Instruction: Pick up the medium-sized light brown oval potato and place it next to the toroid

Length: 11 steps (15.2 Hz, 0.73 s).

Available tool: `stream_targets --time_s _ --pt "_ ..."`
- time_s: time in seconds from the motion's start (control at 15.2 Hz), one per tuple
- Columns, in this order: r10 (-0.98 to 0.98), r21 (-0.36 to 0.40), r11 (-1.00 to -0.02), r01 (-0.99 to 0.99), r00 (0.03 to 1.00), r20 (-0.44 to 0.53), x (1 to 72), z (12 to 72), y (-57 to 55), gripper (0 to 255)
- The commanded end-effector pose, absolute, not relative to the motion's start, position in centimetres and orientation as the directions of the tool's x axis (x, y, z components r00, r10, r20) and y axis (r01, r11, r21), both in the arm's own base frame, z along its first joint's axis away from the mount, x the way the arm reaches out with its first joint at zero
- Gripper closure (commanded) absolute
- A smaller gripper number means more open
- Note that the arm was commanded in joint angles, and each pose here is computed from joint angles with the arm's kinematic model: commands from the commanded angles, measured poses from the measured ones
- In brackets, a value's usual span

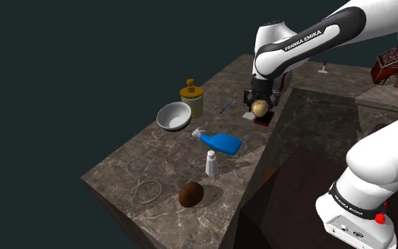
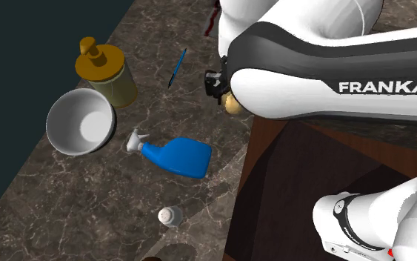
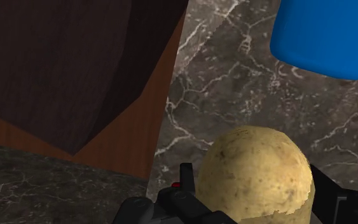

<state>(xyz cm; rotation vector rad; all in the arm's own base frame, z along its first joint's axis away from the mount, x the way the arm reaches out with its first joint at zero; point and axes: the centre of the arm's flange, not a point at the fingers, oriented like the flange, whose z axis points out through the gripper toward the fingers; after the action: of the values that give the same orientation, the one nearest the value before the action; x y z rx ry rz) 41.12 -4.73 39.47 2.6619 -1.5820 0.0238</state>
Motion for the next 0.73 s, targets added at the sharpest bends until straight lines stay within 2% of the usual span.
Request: stream_targets --time_s 0.0,0.46,0.66 --pt "-0.878 0.031 -0.477 -0.878 0.478 0.036 41.2 40.5 -4.7 255" --pt "-0.878 0.031 -0.477 -0.878 0.478 0.036 41.2 44.0 -4.7 255" --pt "-0.878 0.031 -0.477 -0.878 0.478 0.036 42.2 44.0 -0.9 255"
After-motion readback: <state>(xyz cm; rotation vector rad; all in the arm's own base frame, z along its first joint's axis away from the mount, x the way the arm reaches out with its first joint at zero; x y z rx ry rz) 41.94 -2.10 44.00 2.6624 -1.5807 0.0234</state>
